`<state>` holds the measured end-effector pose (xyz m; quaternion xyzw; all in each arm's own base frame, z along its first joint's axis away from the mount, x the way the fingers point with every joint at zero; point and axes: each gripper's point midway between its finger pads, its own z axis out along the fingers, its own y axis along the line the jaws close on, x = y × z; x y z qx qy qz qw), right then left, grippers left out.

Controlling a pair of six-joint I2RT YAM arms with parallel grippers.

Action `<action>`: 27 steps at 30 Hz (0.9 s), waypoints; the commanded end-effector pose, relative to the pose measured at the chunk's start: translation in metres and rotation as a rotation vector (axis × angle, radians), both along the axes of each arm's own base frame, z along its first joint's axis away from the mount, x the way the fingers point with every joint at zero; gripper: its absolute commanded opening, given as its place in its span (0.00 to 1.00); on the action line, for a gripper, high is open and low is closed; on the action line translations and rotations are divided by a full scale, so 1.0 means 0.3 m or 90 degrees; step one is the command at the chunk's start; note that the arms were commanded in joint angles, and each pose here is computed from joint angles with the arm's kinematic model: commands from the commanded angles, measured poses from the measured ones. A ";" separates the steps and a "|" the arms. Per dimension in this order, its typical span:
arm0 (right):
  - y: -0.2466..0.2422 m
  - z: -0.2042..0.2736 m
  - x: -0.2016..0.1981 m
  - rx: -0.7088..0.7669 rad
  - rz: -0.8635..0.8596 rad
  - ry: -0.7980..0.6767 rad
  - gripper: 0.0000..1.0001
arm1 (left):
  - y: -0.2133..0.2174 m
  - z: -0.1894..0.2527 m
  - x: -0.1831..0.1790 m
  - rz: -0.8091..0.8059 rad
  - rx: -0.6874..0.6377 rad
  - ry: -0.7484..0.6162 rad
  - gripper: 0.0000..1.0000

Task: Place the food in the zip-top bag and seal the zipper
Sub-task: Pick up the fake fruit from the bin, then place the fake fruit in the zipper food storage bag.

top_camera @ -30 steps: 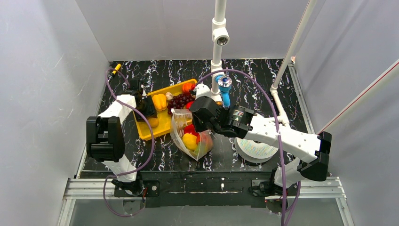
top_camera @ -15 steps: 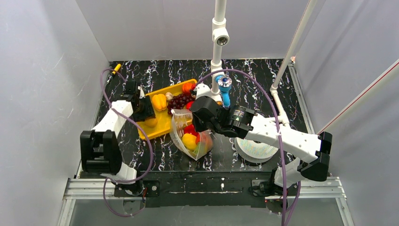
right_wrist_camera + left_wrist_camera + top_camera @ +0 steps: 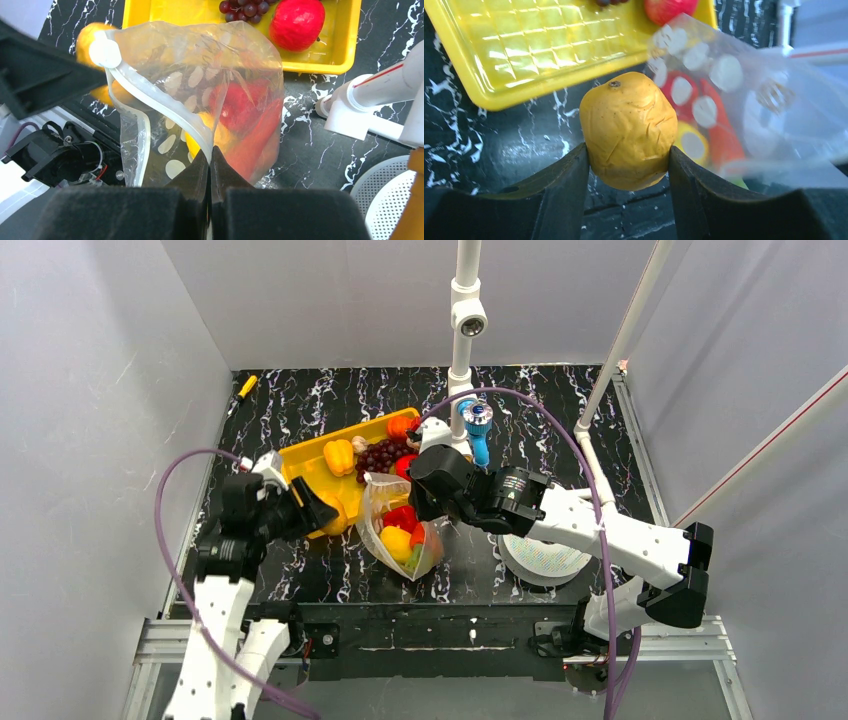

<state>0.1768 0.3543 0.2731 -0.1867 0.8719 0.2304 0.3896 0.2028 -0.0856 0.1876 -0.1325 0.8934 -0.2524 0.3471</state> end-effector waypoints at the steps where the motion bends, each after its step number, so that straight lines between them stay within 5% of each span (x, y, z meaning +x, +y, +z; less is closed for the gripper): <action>1: 0.018 0.064 -0.006 0.054 0.010 -0.020 0.01 | -0.047 0.027 -0.161 -0.018 -0.065 0.020 0.13; 8: 0.017 0.059 -0.002 0.049 0.007 -0.023 0.01 | -0.057 0.282 -0.223 -0.035 -0.081 -0.085 0.14; 15: 0.023 0.070 0.000 0.055 0.006 -0.023 0.01 | -0.234 0.494 -0.224 -0.200 -0.256 -0.104 0.07; 27: 0.063 0.072 0.011 0.056 0.009 -0.020 0.01 | -0.333 0.366 -0.279 -0.259 -0.268 0.003 0.03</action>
